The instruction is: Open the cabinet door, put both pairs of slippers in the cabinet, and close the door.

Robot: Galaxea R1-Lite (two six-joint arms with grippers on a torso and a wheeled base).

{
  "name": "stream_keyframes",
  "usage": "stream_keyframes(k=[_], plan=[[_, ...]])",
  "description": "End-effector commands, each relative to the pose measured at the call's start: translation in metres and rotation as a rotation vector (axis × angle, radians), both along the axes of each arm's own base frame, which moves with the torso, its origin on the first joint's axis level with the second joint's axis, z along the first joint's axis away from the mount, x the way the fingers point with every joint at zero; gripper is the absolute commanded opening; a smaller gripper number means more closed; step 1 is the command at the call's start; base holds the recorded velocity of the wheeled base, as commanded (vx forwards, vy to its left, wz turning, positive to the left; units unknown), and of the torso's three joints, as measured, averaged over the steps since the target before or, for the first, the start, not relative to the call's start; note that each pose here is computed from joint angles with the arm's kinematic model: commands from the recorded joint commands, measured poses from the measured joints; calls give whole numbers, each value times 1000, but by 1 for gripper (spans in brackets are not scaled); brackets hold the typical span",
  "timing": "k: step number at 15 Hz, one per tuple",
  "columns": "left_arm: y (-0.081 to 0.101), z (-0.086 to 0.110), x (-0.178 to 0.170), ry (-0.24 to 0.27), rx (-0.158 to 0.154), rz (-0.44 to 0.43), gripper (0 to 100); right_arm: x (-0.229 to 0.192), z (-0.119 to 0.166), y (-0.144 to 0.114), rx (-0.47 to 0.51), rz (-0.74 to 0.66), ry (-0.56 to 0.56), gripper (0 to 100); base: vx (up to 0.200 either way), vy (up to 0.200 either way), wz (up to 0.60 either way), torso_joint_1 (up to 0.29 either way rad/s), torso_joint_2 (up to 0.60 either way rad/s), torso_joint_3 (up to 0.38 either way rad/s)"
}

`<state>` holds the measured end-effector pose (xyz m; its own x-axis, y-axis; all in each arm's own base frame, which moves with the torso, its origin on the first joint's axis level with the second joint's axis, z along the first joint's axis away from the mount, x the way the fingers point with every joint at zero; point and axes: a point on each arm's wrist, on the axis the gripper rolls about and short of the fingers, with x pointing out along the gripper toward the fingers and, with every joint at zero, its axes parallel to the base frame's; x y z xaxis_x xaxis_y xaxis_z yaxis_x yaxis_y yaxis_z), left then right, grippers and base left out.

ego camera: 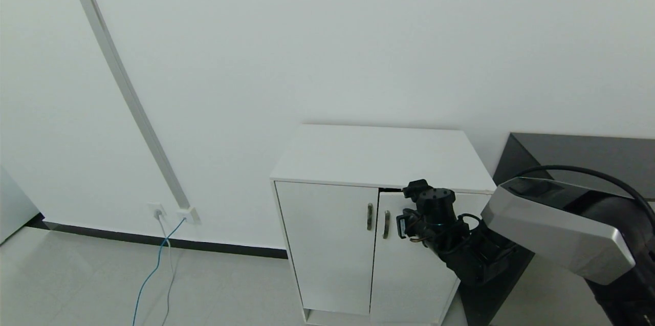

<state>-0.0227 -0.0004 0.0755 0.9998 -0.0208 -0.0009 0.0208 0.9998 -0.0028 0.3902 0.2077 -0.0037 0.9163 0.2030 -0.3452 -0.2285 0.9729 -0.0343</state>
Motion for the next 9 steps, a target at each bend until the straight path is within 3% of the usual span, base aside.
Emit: stream_keyframes(k=[1,9], plan=[[0,0,0,1,0,-1,0,5,-1,-1,4,-8,-7,0,0,0,0,0,0,0],[0,0,0,1,0,-1,0,17,2,-7,7,-32,-13,0,0,0,0,0,0,0]])
